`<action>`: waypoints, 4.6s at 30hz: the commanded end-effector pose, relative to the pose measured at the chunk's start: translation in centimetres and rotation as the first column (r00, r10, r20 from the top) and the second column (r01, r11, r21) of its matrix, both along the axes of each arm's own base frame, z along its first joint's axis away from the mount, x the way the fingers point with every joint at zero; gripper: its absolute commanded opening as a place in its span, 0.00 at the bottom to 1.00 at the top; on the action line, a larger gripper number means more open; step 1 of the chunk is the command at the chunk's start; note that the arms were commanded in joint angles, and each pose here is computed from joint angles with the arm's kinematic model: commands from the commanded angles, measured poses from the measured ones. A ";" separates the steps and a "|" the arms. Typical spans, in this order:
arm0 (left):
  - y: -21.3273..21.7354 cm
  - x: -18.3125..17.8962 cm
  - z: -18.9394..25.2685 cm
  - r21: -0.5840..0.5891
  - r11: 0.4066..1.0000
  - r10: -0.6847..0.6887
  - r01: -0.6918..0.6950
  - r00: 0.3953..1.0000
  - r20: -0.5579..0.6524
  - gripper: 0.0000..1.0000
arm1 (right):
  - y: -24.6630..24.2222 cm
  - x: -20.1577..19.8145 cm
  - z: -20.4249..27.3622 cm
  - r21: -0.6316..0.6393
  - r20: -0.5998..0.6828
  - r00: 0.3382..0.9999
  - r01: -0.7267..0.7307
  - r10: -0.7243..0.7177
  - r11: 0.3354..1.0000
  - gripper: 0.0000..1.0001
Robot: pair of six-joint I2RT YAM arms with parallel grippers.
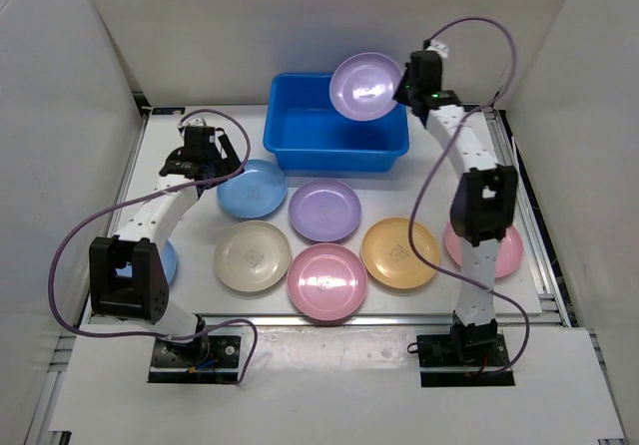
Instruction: Place the plates into the plastic bin on the countertop
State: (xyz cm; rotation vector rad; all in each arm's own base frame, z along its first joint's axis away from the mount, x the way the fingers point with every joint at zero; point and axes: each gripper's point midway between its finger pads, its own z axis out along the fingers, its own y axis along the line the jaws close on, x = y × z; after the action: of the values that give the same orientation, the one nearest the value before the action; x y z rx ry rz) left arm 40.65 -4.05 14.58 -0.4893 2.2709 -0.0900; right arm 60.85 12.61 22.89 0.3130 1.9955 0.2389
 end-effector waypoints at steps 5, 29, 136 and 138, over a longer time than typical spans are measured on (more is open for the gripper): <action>1.1 0.0 -0.7 0.022 0.998 0.053 -0.053 0.999 -0.010 0.99 | 5.5 3.5 -1.2 0.061 0.062 0.993 0.101 -0.104 0.993 0.00; 2.1 2.4 -7.1 0.015 1.000 0.020 -0.018 0.991 -0.134 0.99 | 7.3 2.8 -5.7 0.028 -0.017 0.999 0.050 -0.050 0.998 0.46; -23.0 26.4 -0.6 -0.128 0.878 -0.376 0.462 0.829 0.415 0.70 | -14.5 -24.8 -0.5 -0.088 -0.119 0.947 0.290 -0.299 0.953 0.99; -22.9 26.4 0.8 -0.118 0.876 -0.379 0.468 0.817 0.434 0.81 | -14.6 -25.2 0.0 -0.090 -0.106 0.947 0.296 -0.305 0.951 0.99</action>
State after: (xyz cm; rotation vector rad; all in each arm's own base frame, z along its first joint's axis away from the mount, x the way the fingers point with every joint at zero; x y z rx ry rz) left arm 66.31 -26.61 9.56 -0.0631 2.0454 -0.5840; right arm 36.24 -1.65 21.61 0.5623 2.0770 -0.0533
